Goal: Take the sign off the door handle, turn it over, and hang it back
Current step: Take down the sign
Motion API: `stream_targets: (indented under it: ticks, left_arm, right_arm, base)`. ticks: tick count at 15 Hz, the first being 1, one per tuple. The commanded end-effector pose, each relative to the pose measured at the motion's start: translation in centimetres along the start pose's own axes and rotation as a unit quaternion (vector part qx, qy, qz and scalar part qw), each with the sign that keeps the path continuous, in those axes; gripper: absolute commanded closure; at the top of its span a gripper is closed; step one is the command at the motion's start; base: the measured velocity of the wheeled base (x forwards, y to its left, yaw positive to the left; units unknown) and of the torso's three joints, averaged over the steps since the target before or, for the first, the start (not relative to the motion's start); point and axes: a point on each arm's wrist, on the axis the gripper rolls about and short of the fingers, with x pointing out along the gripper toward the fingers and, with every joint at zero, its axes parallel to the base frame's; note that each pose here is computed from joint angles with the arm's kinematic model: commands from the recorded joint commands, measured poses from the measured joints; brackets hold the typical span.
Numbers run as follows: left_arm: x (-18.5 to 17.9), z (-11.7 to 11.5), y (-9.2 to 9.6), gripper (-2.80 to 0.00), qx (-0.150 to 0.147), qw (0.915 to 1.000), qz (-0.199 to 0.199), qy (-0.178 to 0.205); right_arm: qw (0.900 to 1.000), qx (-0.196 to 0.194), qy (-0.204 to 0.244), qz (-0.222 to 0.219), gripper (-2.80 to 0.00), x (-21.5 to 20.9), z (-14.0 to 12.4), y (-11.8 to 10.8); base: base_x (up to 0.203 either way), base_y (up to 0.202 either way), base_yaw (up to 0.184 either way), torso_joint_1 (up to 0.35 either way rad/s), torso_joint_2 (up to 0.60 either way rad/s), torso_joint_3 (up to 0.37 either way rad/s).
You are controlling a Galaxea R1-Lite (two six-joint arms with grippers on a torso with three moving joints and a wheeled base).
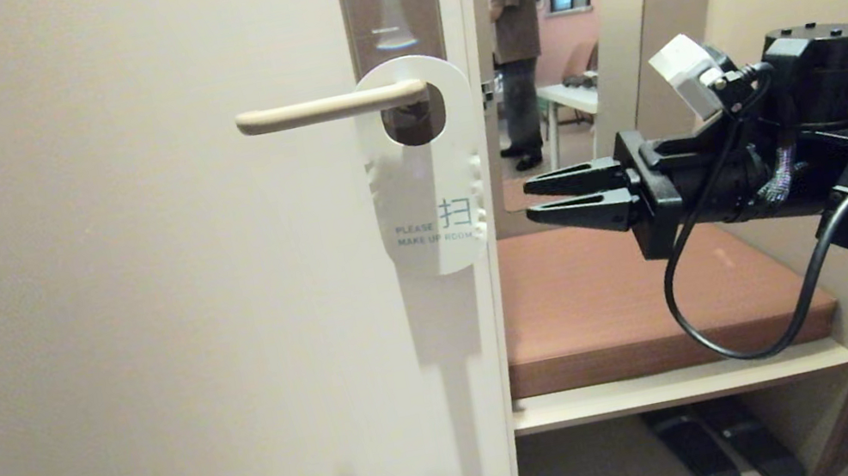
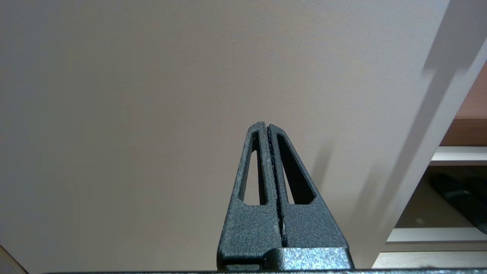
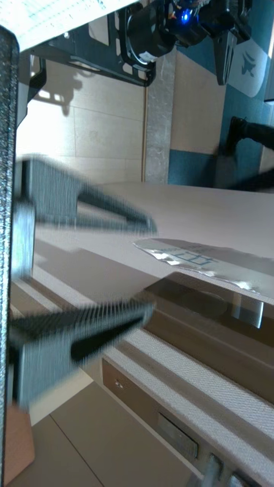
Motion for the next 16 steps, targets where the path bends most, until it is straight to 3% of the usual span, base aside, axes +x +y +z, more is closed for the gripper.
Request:
stream_targets:
  ticks: [1, 16]
  left_arm:
    - [0.0, 0.0, 0.0, 0.0, 0.0, 1.0, 0.0, 0.0]
    - [0.0, 0.0, 0.0, 0.0, 0.0, 1.0, 0.0, 0.0]
  right_arm:
    - [1.0, -0.006, -0.004, 0.005, -2.8, 0.3, 0.1, -0.2]
    - [0.999, -0.016, -0.015, 0.023, -2.8, 2.2, 0.6, -0.4]
  base:
    - [0.0, 0.0, 0.0, 0.0, 0.0, 0.0]
    - [0.0, 0.0, 0.0, 0.0, 0.0, 0.0]
